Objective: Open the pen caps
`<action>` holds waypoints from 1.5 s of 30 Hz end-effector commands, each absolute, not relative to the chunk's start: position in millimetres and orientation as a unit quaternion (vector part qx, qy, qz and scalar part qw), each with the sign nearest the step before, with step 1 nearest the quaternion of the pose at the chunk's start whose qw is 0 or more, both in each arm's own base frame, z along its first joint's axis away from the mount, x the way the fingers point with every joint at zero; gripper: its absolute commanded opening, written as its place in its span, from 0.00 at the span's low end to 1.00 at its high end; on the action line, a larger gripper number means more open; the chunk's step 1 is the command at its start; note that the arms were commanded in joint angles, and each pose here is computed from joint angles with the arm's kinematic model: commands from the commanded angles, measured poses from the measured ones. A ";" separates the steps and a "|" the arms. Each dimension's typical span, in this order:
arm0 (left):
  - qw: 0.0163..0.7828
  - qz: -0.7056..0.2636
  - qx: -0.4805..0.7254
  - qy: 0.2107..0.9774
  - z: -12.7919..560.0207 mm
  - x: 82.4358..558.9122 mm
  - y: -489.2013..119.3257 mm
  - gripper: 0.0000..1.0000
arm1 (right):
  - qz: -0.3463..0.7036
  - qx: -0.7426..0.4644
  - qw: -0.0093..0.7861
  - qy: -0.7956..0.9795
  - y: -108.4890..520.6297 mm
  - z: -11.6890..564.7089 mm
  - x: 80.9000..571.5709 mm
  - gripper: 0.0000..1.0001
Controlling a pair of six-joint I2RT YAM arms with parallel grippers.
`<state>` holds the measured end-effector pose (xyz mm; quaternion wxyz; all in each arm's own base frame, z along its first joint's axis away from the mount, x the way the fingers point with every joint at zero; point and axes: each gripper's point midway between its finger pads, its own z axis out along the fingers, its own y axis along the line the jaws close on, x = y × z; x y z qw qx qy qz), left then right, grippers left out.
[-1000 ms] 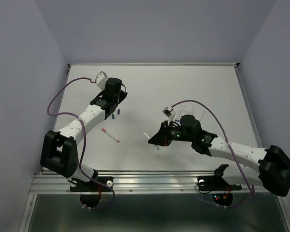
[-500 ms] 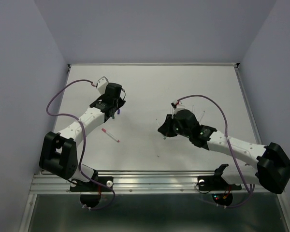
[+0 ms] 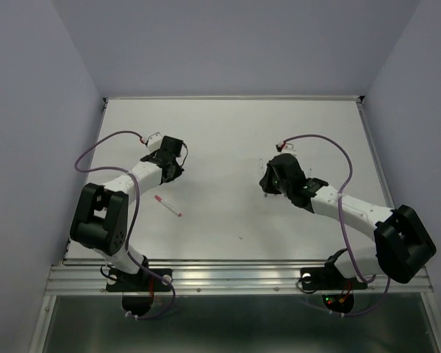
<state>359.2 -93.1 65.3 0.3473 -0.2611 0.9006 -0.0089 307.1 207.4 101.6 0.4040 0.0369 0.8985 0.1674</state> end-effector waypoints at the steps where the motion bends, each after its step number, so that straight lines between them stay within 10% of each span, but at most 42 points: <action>1: 0.346 -0.004 -0.254 0.903 58.5 371.7 -91.9 0.00 | 0.136 0.052 0.434 0.889 193.4 117.7 325.9 0.02; 6: 0.329 -0.003 -0.256 0.909 47.1 376.0 -93.9 0.02 | 0.117 0.063 0.439 0.888 182.9 117.6 333.4 0.06; 23: 0.372 -0.044 -0.249 0.893 101.5 367.5 -95.2 0.72 | 0.057 0.081 0.413 0.905 187.1 80.5 392.8 0.10; 45: 0.418 -0.067 -0.256 0.869 142.7 344.7 -83.8 0.93 | 0.021 0.108 0.390 0.914 180.9 58.8 403.6 0.44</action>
